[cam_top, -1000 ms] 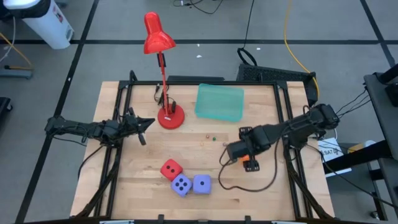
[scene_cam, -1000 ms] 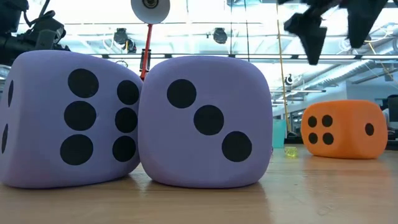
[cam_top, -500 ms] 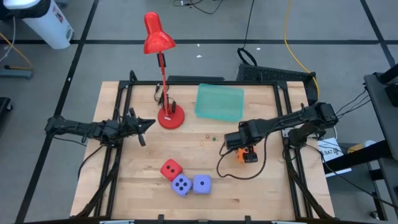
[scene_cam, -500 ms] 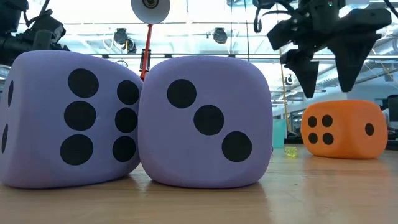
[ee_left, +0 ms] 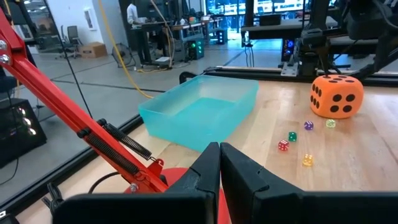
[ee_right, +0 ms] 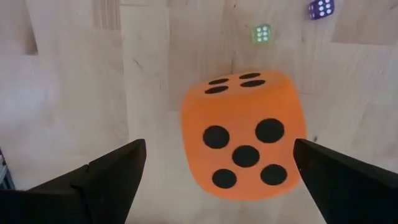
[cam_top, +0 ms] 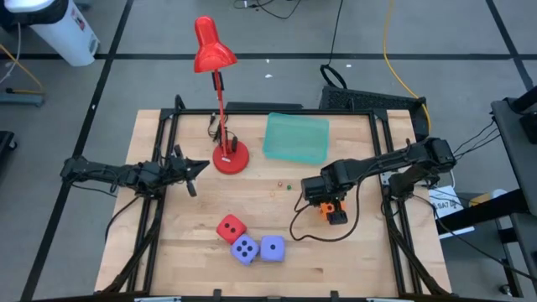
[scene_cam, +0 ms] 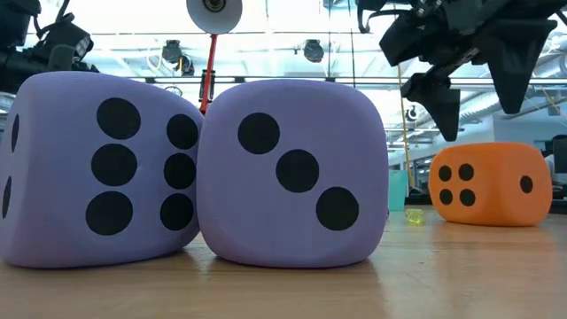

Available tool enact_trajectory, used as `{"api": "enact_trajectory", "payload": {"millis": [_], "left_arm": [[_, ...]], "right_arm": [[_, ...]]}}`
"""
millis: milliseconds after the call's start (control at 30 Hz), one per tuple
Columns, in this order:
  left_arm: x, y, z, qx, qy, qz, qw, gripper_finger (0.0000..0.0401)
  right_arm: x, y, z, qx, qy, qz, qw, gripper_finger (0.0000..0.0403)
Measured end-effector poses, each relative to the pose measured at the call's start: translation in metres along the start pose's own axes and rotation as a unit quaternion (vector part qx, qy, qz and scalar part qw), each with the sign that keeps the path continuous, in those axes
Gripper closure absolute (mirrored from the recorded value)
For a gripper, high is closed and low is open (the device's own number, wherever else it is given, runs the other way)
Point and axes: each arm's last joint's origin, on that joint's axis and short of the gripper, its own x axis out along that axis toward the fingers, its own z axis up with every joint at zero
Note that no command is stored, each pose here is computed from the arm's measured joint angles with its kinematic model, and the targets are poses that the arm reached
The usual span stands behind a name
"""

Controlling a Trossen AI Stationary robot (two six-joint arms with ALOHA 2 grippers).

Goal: Pick & Place Dice
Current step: Put the big orange dice into the green bin

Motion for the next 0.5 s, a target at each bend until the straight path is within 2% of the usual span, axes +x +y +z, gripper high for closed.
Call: {"api": "enact_trajectory", "payload": {"millis": [133,300,500], "left_arm": [[0.000,0.000,0.000,-0.003,0.000,0.000,1.000,0.0380],[0.000,0.000,0.000,-0.005,0.000,0.000,1.000,0.0380],[0.000,0.000,0.000,-0.002,0.000,-0.002,1.000,0.0380]], "right_arm": [[0.000,-0.004,0.000,-0.016,0.002,-0.024,1.000,0.0003],[0.000,-0.010,-0.002,-0.014,0.009,-0.027,1.000,0.0003],[0.030,-0.014,-0.010,-0.014,0.023,0.001,1.000,0.0003]]}}
